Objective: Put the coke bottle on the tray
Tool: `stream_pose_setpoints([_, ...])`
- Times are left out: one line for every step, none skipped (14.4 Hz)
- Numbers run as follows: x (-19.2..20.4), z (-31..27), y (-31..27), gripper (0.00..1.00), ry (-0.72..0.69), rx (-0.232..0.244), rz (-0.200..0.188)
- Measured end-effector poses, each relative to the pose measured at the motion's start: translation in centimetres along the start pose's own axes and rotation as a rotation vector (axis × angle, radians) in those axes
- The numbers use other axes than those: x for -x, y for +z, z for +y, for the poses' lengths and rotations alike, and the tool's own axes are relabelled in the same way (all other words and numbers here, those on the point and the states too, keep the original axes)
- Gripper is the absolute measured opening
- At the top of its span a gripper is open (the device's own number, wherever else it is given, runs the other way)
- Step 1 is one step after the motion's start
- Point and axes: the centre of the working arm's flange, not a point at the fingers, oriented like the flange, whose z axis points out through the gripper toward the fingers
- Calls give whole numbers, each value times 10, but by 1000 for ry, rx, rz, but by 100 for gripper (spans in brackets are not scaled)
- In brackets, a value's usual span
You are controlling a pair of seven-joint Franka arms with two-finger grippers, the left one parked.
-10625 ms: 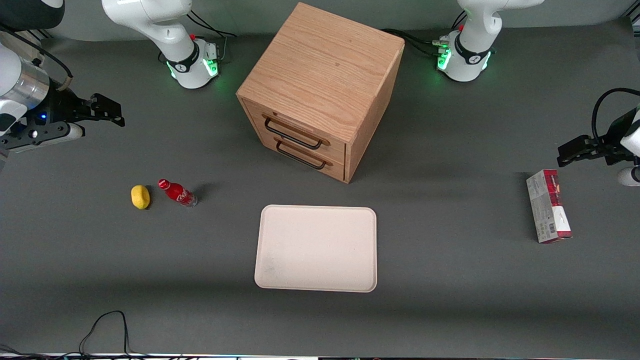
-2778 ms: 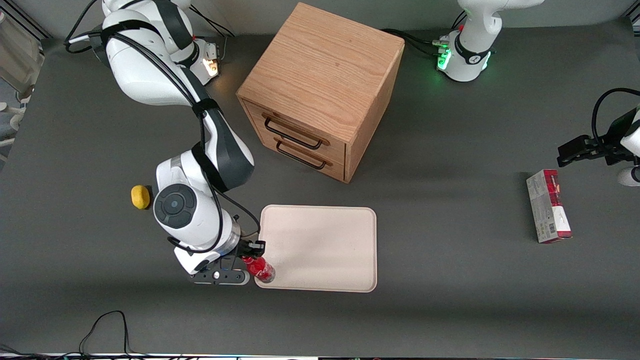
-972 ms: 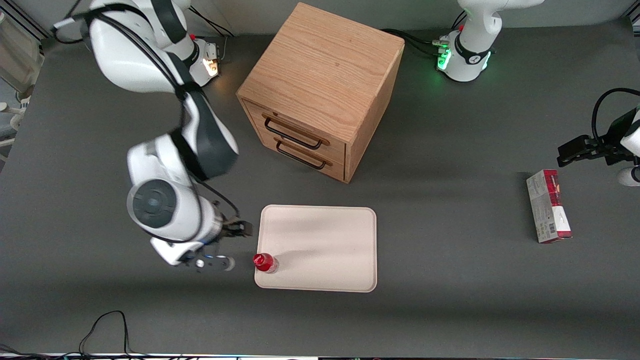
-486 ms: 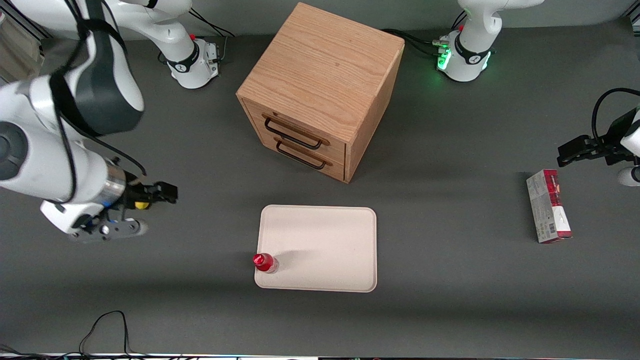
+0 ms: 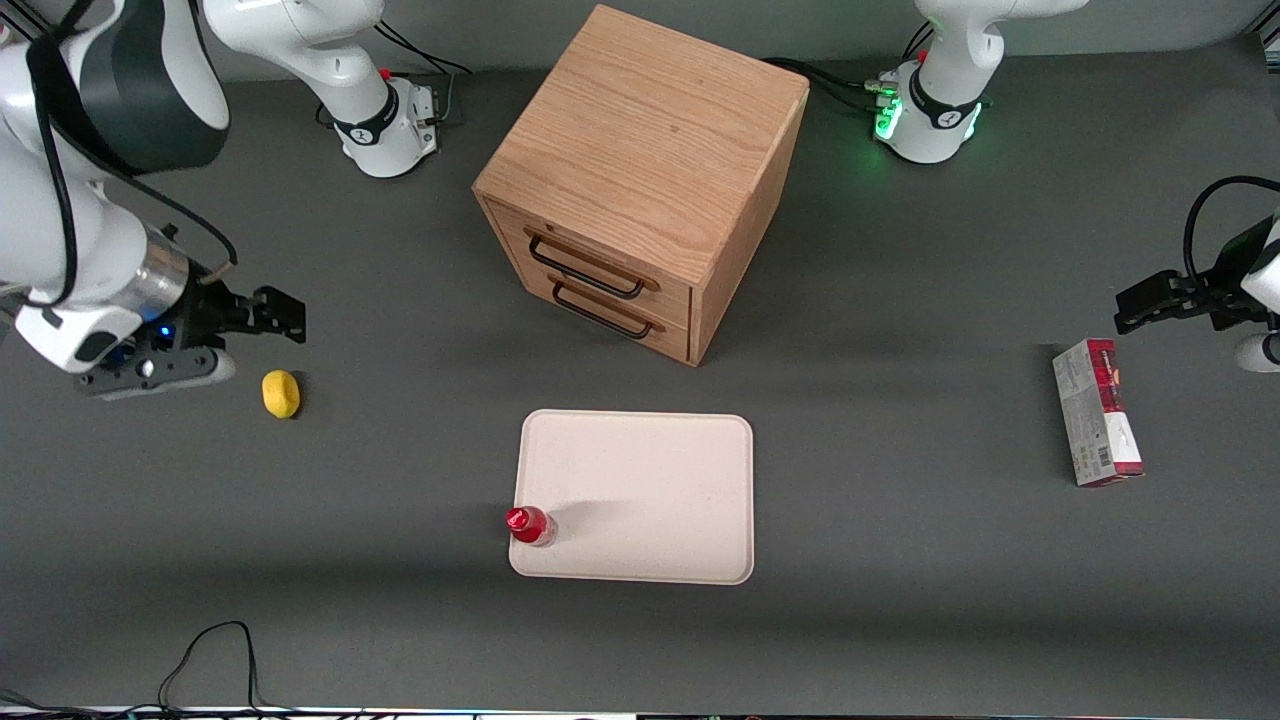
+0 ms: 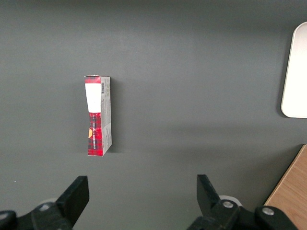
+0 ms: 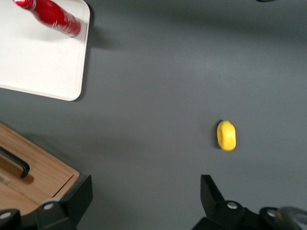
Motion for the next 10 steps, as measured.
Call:
stream_pose_setpoints([11, 4, -8, 100, 5, -3, 9])
stream_pose_setpoints([22, 9, -17, 100, 14, -6, 12])
stream_pose_setpoints([31, 15, -23, 100, 23, -10, 7])
stream_pose_setpoints([37, 19, -28, 100, 30, -14, 1])
stream_pose_setpoints([40, 22, -29, 100, 35, -16, -1])
stream_pose_setpoints([41, 24, -29, 100, 38, -17, -4])
stream_pose_setpoints([41, 24, -28, 100, 38, -17, -9])
stream_pose_setpoints([42, 23, -26, 100, 35, -17, -16])
stream_pose_setpoints([42, 22, -25, 100, 28, -17, -18])
stream_pose_setpoints([42, 21, -25, 100, 24, -17, -20])
